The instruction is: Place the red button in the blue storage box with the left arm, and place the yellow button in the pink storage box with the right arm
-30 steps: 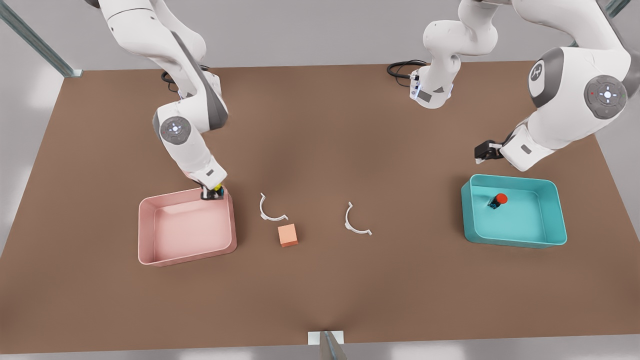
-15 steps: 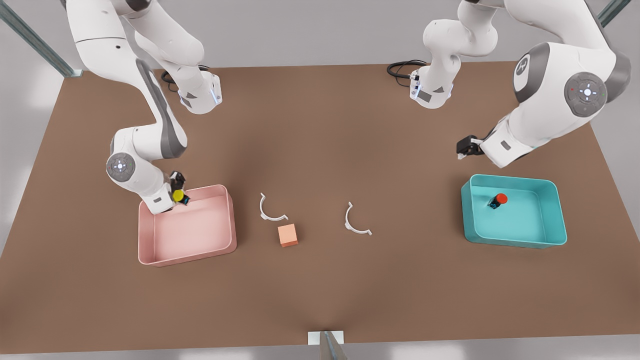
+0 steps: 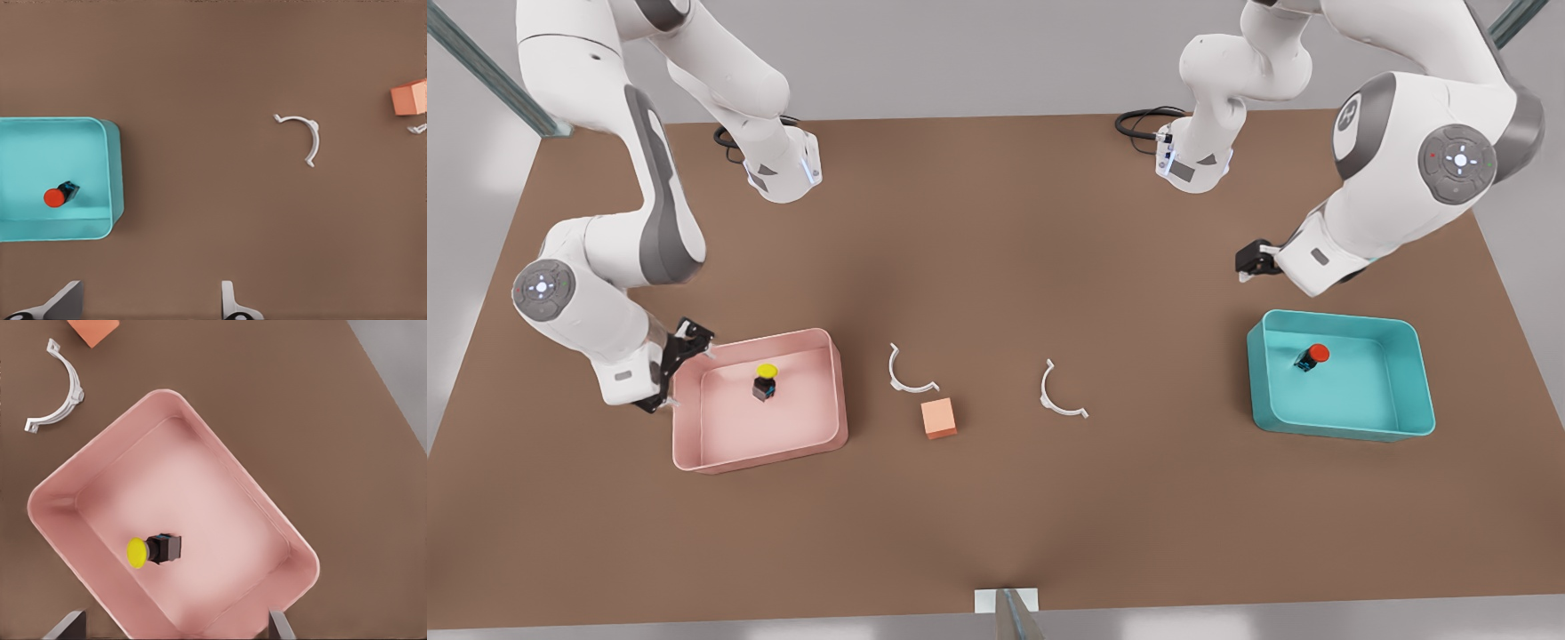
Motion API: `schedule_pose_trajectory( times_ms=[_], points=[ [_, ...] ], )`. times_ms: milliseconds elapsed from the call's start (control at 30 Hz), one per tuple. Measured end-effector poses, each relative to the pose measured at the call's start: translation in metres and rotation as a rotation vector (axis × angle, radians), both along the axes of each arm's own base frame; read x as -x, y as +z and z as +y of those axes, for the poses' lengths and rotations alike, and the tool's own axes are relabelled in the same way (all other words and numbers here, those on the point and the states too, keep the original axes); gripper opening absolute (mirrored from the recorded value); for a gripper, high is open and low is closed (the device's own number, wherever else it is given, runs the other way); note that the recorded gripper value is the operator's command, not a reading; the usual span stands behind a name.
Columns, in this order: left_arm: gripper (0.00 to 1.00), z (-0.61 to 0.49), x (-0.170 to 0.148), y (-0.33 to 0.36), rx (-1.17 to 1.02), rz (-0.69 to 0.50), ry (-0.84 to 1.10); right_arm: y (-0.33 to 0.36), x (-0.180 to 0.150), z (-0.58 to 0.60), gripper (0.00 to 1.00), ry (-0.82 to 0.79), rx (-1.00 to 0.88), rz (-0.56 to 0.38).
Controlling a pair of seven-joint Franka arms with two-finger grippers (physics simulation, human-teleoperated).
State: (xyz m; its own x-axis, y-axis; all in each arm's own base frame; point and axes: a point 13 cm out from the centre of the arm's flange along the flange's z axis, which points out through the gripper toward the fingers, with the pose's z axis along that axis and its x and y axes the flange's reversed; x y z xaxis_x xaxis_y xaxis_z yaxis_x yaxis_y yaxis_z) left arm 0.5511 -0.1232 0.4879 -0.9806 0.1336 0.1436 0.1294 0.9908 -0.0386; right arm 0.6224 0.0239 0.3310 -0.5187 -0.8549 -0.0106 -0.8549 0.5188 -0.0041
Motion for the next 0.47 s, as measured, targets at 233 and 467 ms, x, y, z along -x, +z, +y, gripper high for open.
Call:
schedule_pose_trajectory(
  times_ms=[233,467],
  points=[
    [1.0,0.002,-0.002,0.004,0.0,-0.009,0.008,0.061,0.009,-0.004,1.0,-0.198,0.063,0.025],
    [1.0,0.002,-0.002,0.004,-0.02,-0.012,0.006,0.135,0.04,-0.087,1.0,-0.606,0.046,0.011]
  ],
)
